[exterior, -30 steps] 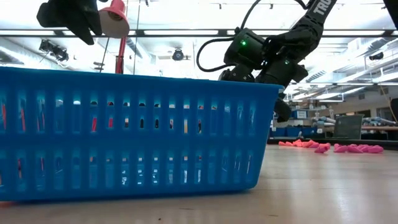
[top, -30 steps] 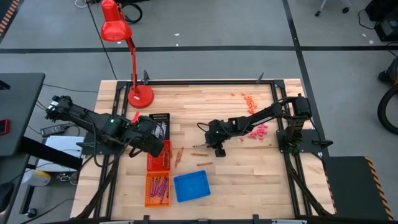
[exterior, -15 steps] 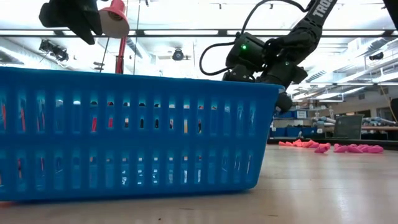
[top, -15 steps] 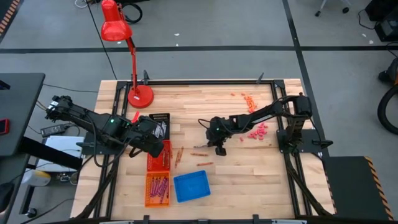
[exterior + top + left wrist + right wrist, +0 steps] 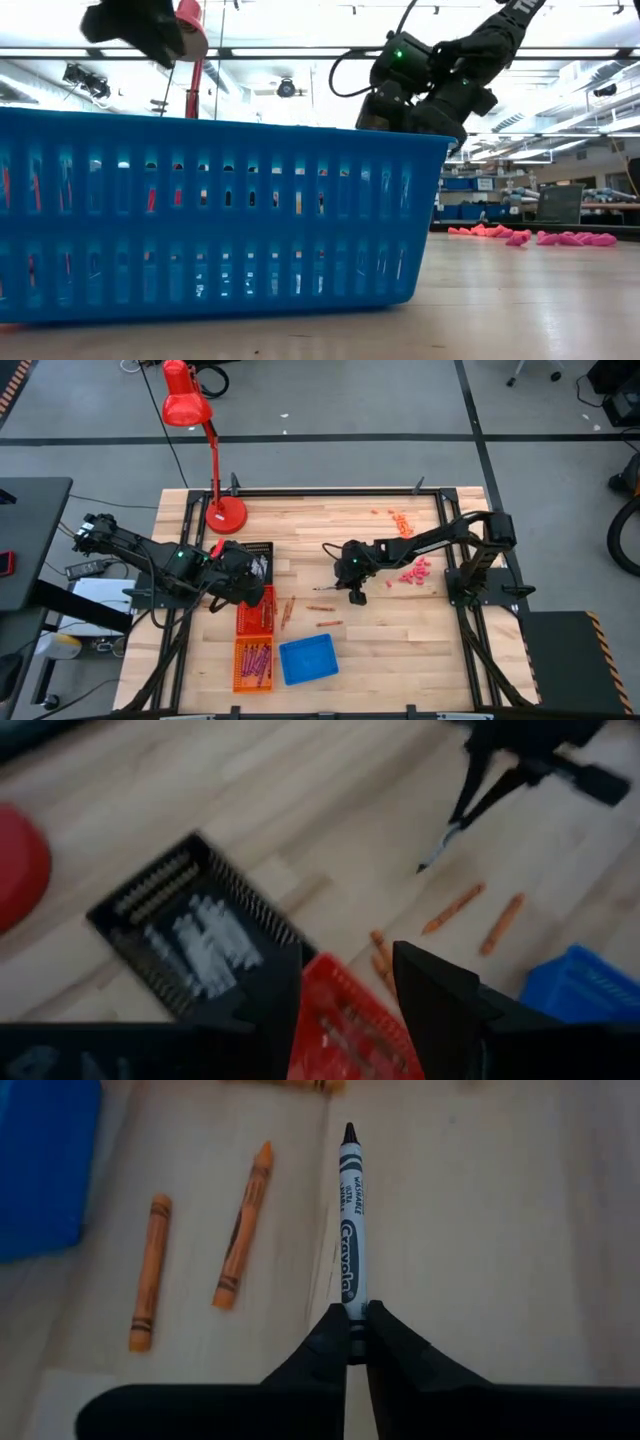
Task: Sort crayons
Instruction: Put the black crayon into the black bin
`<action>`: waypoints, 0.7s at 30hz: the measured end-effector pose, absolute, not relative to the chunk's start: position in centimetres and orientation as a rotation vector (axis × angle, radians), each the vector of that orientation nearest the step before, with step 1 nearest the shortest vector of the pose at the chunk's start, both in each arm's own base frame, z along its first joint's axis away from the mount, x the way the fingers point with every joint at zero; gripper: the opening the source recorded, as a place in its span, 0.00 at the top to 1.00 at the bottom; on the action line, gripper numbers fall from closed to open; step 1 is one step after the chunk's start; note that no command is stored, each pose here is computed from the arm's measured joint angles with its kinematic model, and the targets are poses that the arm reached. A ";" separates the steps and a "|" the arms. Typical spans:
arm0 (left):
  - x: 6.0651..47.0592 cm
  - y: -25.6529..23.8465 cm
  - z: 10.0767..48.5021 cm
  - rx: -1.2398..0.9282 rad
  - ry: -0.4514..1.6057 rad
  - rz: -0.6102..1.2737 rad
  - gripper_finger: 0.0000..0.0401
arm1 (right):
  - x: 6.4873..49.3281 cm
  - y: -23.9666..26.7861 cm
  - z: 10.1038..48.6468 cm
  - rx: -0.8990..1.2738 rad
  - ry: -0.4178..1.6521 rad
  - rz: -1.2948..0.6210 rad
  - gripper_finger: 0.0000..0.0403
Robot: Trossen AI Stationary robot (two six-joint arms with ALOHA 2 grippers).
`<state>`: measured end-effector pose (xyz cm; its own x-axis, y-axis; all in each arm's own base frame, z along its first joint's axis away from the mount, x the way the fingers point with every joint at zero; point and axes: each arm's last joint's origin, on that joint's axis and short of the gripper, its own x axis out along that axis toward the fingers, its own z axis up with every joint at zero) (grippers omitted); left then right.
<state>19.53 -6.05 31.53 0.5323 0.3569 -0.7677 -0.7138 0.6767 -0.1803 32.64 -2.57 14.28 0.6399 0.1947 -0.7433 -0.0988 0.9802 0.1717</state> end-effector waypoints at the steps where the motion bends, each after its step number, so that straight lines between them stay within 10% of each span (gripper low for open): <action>1: 19.7 -6.1 31.6 -0.505 0.750 0.665 0.57 | 32.6 -2.6 14.6 0.122 0.847 0.165 0.93; 21: 22.8 -1.4 33.0 -0.117 0.709 0.475 0.57 | 35.4 -6.4 23.5 0.180 0.532 0.195 0.93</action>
